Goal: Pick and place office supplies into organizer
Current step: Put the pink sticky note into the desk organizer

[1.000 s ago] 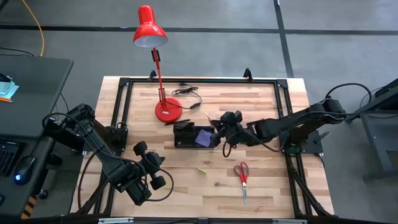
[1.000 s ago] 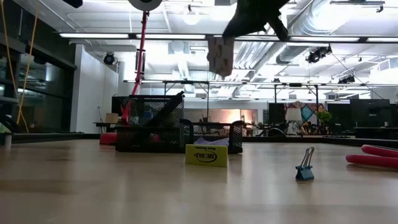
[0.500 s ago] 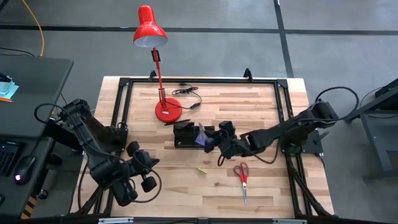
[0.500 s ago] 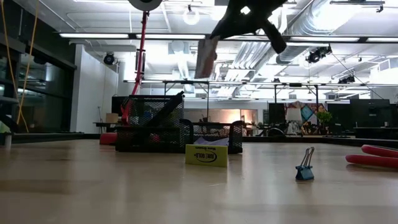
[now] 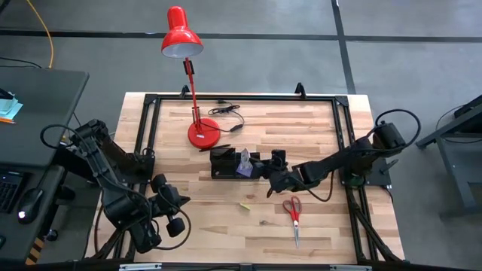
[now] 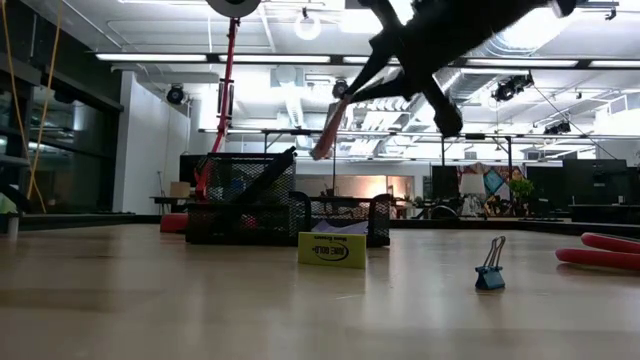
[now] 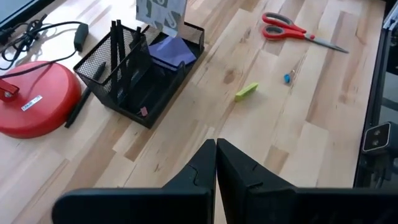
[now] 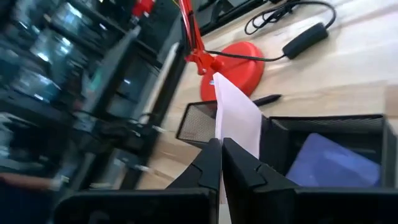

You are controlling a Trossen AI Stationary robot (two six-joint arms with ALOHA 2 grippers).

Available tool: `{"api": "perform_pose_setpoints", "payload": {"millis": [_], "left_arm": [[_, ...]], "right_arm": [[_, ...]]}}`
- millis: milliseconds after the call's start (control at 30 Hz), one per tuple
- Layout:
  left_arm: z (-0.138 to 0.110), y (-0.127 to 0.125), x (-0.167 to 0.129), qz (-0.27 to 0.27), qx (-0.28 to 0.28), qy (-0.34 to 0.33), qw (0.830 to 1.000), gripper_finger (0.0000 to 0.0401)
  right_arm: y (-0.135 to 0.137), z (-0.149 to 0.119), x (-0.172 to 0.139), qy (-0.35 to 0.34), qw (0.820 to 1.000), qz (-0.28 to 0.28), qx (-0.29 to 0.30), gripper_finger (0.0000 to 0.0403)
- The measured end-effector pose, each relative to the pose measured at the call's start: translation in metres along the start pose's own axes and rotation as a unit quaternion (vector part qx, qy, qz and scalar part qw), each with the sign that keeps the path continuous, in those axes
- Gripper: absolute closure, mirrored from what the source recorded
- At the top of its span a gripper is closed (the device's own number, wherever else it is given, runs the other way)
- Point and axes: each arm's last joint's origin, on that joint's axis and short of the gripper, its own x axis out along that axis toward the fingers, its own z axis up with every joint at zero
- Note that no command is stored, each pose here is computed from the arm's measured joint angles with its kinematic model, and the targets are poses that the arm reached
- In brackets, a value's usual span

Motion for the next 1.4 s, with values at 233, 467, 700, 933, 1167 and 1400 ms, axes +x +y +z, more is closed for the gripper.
{"api": "perform_pose_setpoints", "payload": {"millis": [233, 467, 700, 933, 1167, 1400], "left_arm": [[0.0, 0.0, 0.0, 0.0, 0.001, 0.0, 1.0, 0.04], [0.001, 0.0, 0.001, 0.001, 0.002, -0.001, 1.0, 0.04], [0.001, 0.0, 0.001, 0.002, 0.002, -0.002, 1.0, 0.04], [0.0, 0.0, 0.001, 0.001, 0.002, 0.003, 1.0, 0.04], [0.0, 0.0, 0.001, 0.0, 0.002, 0.008, 1.0, 0.04], [0.0, 0.0, 0.001, 0.0, 0.005, 0.008, 1.0, 0.04]], "right_arm": [[-0.026, -0.005, 0.0, 0.0, 0.999, -0.002, 0.054, 0.0403], [-0.031, -0.002, 0.004, 0.013, 0.997, 0.006, 0.07, 0.0403], [-0.032, -0.002, 0.014, 0.028, 0.996, 0.018, 0.082, 0.0403], [-0.038, -0.014, 0.028, 0.026, 0.993, 0.039, 0.105, 0.0403], [-0.04, -0.011, 0.033, 0.042, 0.993, 0.036, 0.109, 0.0403], [-0.043, -0.009, 0.036, 0.045, 0.993, 0.024, 0.111, 0.0382]]}}
